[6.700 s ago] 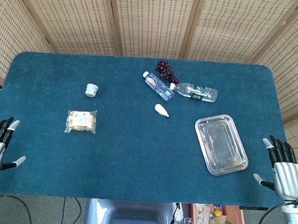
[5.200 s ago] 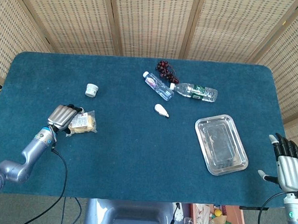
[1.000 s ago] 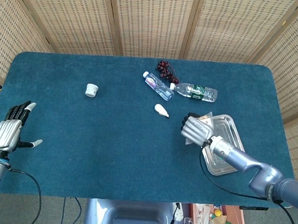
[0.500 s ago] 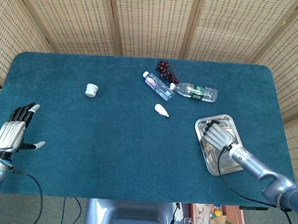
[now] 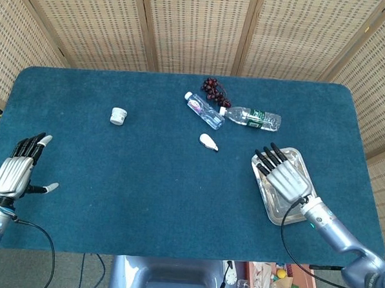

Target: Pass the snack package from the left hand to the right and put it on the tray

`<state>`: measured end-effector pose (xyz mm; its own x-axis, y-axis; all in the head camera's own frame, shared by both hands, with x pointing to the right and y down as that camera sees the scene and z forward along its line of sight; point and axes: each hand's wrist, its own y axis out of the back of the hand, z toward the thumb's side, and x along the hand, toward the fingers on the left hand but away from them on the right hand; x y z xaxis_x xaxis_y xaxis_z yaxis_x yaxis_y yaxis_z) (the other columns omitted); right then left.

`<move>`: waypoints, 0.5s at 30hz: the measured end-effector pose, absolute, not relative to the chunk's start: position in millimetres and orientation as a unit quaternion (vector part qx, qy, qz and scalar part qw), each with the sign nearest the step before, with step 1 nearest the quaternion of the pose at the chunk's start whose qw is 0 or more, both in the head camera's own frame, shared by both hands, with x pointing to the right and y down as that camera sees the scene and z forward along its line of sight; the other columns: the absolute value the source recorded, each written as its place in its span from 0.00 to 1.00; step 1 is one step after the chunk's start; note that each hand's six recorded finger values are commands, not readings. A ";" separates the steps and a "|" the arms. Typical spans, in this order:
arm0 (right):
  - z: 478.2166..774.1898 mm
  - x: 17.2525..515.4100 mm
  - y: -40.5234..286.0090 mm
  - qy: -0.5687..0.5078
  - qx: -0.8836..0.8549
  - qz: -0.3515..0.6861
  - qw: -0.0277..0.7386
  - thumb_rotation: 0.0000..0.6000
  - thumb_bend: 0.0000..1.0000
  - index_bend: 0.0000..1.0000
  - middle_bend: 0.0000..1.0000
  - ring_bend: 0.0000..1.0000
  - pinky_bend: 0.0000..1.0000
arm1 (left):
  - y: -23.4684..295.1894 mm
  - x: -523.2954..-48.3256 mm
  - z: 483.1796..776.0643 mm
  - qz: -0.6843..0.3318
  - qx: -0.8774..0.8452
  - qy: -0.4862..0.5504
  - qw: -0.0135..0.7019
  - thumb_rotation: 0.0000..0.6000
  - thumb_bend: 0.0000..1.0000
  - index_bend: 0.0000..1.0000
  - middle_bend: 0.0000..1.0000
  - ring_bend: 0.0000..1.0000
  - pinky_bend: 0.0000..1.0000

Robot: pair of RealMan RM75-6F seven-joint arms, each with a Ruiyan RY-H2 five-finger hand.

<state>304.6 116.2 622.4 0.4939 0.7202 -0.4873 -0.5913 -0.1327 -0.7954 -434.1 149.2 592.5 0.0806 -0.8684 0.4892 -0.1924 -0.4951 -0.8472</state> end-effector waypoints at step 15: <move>591.2 365.7 191.2 -0.317 -0.618 0.509 0.508 1.00 0.00 0.00 0.00 0.00 0.00 | 168.4 -430.8 581.9 -0.524 -0.670 0.397 0.346 1.00 0.00 0.00 0.00 0.00 0.00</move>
